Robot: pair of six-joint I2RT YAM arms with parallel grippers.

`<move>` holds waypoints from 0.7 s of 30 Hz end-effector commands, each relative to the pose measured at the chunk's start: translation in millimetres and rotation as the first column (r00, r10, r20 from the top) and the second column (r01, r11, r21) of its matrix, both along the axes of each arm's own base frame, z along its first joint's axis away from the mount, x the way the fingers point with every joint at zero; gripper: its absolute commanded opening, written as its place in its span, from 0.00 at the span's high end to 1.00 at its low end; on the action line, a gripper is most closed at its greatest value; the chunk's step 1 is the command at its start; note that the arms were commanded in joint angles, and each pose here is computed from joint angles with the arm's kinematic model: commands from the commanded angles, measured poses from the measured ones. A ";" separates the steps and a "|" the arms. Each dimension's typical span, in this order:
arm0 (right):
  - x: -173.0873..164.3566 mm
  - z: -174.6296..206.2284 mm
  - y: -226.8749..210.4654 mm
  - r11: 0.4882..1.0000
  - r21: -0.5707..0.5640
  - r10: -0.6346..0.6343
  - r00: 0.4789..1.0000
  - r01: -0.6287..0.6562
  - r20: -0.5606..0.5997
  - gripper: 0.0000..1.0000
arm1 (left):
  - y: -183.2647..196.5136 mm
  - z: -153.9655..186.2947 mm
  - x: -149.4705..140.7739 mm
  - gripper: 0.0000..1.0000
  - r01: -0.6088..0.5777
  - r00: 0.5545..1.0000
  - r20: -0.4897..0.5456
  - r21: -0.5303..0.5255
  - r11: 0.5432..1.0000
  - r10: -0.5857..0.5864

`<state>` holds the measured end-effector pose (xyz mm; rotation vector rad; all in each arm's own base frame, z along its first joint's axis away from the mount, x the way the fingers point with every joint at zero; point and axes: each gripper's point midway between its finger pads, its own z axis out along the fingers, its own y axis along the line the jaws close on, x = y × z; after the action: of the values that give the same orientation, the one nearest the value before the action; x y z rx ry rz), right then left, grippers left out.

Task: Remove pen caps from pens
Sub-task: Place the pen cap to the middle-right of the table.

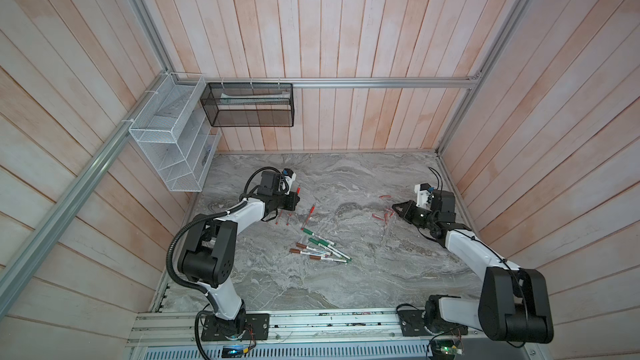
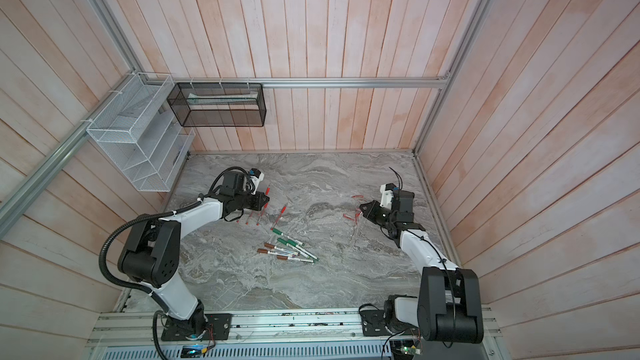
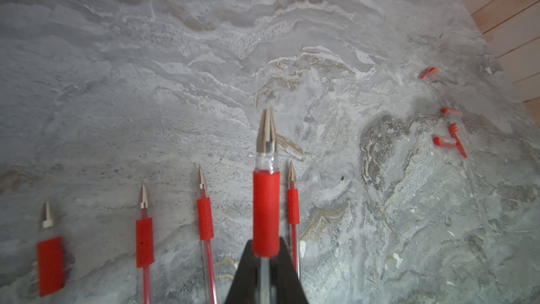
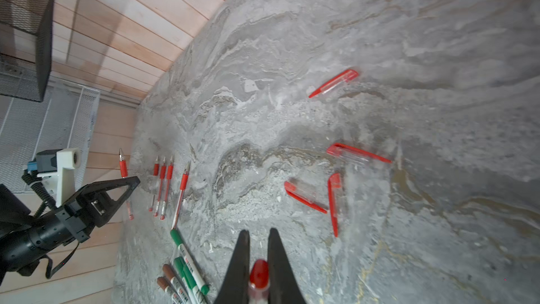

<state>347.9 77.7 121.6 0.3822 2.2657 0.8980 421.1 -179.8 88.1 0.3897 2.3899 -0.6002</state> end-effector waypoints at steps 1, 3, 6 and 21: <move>-13.6 -24.8 -12.3 0.998 -0.060 -0.001 0.998 -0.002 -0.059 1.00 | 0.8 -12.9 5.3 1.00 -0.054 0.996 -0.073 0.028 0.998 0.056; -15.6 -36.6 -19.1 0.998 -0.060 -0.020 0.996 0.014 -0.089 1.00 | -2.1 -20.6 9.2 1.00 -0.055 0.992 -0.106 0.068 0.996 0.062; -16.1 -49.1 -23.2 0.998 -0.059 -0.015 0.993 0.008 -0.119 1.00 | -3.0 -28.7 12.2 1.00 -0.070 0.988 -0.134 0.086 0.994 0.081; -11.4 -78.9 -41.1 0.993 -0.115 -0.044 0.984 0.024 -0.172 0.99 | -12.8 -65.6 -1.6 0.99 -0.035 0.980 -0.188 0.140 0.989 0.061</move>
<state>335.5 41.5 46.6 0.4756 2.4411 0.7734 420.5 -195.4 27.0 0.3435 2.6177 -0.5023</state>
